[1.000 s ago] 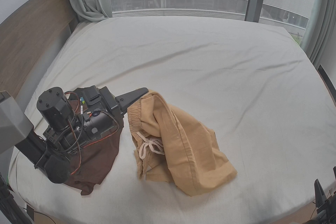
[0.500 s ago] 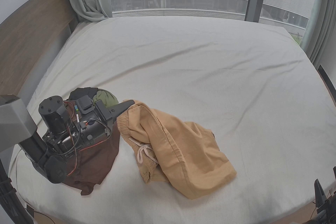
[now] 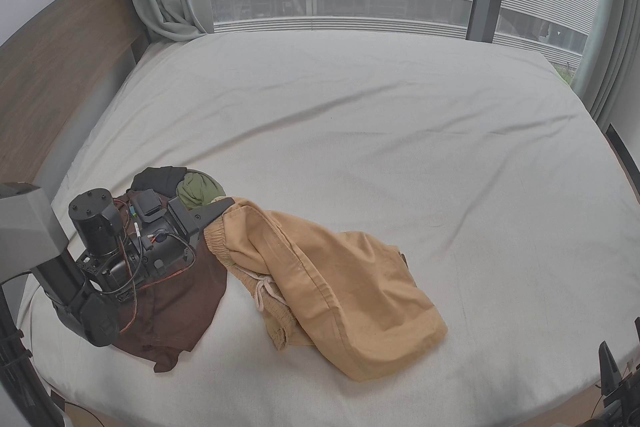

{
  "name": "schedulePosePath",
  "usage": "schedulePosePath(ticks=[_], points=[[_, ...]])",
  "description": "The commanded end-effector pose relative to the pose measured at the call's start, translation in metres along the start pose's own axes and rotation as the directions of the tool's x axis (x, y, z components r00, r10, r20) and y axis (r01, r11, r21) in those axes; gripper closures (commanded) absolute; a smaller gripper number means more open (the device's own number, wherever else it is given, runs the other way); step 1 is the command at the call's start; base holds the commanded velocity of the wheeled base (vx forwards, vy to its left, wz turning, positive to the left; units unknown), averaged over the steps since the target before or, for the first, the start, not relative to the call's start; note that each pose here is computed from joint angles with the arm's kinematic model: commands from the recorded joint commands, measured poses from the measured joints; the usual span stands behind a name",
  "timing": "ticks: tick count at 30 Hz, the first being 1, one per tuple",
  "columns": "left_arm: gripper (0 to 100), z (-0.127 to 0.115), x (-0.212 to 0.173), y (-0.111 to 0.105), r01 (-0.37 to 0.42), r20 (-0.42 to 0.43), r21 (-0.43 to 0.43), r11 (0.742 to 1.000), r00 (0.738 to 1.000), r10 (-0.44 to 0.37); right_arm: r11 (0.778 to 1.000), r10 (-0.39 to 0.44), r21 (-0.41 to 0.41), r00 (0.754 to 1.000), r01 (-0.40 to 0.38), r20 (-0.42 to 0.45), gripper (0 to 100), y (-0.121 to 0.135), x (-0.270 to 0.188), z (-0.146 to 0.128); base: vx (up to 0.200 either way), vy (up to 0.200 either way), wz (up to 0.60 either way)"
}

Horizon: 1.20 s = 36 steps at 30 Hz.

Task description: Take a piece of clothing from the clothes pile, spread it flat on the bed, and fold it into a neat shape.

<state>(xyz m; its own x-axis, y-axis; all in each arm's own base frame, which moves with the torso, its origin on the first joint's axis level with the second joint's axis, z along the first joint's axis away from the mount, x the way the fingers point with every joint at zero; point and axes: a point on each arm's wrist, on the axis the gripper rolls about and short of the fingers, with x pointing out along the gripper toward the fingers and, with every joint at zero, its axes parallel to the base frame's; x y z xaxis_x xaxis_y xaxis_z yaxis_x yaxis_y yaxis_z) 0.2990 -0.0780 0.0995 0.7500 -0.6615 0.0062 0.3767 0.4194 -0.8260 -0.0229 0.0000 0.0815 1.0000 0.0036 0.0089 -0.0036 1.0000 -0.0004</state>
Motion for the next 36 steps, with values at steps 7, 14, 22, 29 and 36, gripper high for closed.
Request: schedulePosePath(ticks=[7,14,22,29,36], points=[[100,-0.016,0.004,0.032,-0.085,-0.053,0.126,0.988,0.994,0.092,1.000,0.003,-0.003,1.000,-0.003,-0.001,0,0.000,0.000,-0.005,0.000,0.000,0.00],[100,-0.015,0.004,0.031,-0.083,-0.051,0.123,0.989,0.995,0.090,1.000,0.003,-0.006,1.000,-0.003,-0.001,0,0.000,0.000,-0.005,0.000,0.000,0.00],[100,-0.012,0.003,0.031,-0.082,-0.040,0.126,0.989,0.995,0.088,1.000,0.003,0.000,1.000,-0.003,0.011,0,0.000,0.000,-0.004,0.000,0.000,0.00],[100,-0.010,0.002,0.026,-0.068,-0.033,0.135,0.989,0.997,0.073,0.996,0.078,0.029,0.988,-0.083,0.133,0,-0.001,-0.003,0.076,0.000,0.000,0.00],[100,-0.007,0.003,0.026,-0.066,-0.021,0.139,0.988,0.997,0.070,0.932,0.310,0.213,0.950,-0.294,-0.046,0,0.005,0.033,0.097,0.000,0.000,0.00]])
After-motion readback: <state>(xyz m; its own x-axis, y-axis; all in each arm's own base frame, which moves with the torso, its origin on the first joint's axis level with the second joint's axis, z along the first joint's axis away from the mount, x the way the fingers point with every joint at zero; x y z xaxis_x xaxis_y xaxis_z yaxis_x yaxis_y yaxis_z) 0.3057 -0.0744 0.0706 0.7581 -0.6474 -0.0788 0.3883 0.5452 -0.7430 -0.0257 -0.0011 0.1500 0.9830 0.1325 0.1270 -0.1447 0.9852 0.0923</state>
